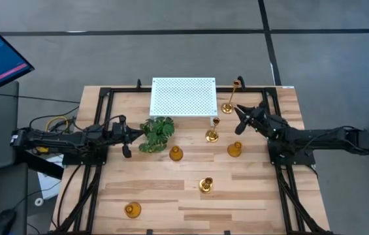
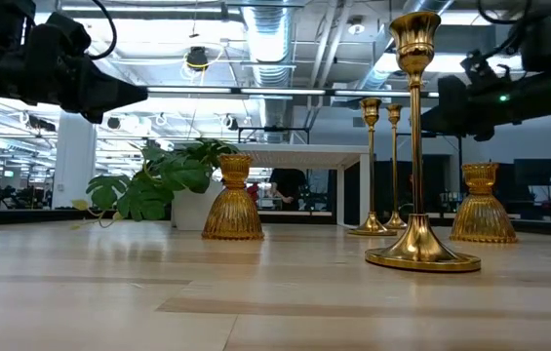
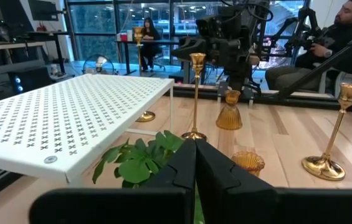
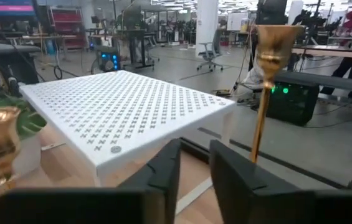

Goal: Pick & Place candle stick holders
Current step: Put the top gold candle holder on the shelf

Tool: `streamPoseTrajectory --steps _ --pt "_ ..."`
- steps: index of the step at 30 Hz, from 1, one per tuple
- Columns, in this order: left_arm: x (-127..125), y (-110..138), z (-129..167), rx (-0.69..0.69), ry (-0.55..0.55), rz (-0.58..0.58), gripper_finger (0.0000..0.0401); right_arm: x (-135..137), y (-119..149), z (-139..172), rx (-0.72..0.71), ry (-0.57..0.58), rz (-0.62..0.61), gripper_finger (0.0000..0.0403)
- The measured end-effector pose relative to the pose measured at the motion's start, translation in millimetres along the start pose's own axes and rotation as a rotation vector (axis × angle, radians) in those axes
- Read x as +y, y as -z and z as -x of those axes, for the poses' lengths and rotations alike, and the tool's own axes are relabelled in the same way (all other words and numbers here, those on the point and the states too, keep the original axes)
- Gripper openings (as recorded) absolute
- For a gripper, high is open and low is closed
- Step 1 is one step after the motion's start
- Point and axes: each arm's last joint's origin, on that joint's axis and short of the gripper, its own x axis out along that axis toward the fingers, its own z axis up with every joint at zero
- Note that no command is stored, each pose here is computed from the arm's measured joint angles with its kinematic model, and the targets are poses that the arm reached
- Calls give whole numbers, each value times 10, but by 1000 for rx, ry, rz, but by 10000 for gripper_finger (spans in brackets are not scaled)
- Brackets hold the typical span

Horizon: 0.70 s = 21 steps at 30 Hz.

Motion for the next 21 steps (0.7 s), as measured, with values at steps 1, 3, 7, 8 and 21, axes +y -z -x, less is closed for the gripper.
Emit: streamPoseTrajectory --steps 1,3,7,8,21 --pt "0 -1 -1 -1 0 0 6 8 -17 -32 -3 -1 -2 98" --pt "0 -2 -1 -2 0 1 6 24 -46 -102 -6 6 -3 116" --pt "0 -5 -1 -5 0 1 6 22 -65 -254 4 45 22 139" --pt "0 -5 -1 -6 0 1 6 14 -61 -292 8 59 24 143" --pt "0 -6 -1 -6 0 2 6 -115 46 -696 124 199 -10 168"
